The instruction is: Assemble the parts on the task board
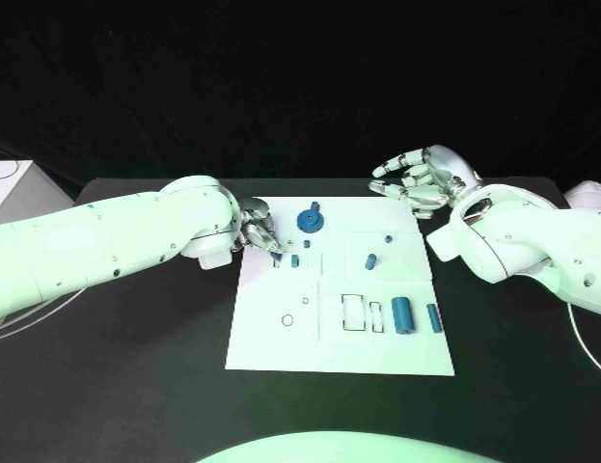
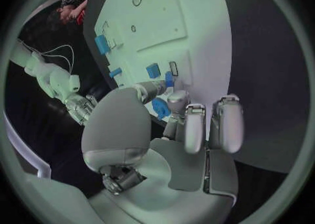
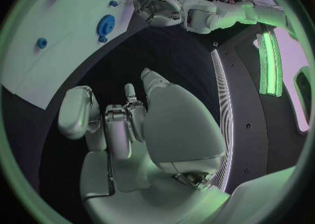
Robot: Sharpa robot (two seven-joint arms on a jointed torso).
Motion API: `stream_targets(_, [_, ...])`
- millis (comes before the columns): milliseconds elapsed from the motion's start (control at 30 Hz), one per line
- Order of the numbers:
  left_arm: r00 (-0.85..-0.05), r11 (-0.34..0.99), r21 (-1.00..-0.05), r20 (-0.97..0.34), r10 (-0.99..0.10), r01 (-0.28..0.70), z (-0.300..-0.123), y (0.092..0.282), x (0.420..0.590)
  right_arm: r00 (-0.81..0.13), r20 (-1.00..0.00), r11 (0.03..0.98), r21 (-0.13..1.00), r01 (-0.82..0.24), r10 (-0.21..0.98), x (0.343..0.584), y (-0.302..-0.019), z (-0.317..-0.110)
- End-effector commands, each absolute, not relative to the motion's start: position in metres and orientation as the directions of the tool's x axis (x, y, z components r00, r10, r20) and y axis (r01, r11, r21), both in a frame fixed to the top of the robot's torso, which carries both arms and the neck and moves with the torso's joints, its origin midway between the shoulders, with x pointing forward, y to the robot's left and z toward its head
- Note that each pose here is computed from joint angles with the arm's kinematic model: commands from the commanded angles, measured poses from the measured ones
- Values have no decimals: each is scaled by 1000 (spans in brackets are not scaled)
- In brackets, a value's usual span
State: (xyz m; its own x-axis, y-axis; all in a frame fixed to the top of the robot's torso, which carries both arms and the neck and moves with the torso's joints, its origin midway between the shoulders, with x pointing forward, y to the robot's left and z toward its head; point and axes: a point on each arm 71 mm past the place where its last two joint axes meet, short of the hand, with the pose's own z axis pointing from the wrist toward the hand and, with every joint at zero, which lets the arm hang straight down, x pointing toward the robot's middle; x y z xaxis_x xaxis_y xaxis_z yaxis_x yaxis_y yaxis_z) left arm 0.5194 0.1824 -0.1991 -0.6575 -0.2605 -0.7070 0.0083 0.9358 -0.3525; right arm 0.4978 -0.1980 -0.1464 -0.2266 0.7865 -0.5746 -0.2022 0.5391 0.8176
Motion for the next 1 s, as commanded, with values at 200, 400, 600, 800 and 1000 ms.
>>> stream_targets(200, [-663, 943, -331, -711, -234, 22, -200, 182, 518, -238, -576, 536, 817, -214, 782, 497, -197, -146])
stream_targets(400, [-665, 946, -323, -711, -230, 17, -200, 183, 517, -238, -576, 536, 817, -213, 782, 497, -197, -147])
stream_targets(600, [-668, 949, -316, -709, -228, 12, -203, 184, 517, -238, -576, 536, 817, -213, 782, 497, -198, -147])
stream_targets(800, [-672, 949, -314, -705, -226, 10, -205, 183, 516, -239, -576, 536, 817, -213, 782, 497, -198, -147])
stream_targets(1000, [-679, 951, -310, -700, -221, 10, -206, 184, 515, -238, -576, 536, 817, -213, 782, 497, -198, -147])
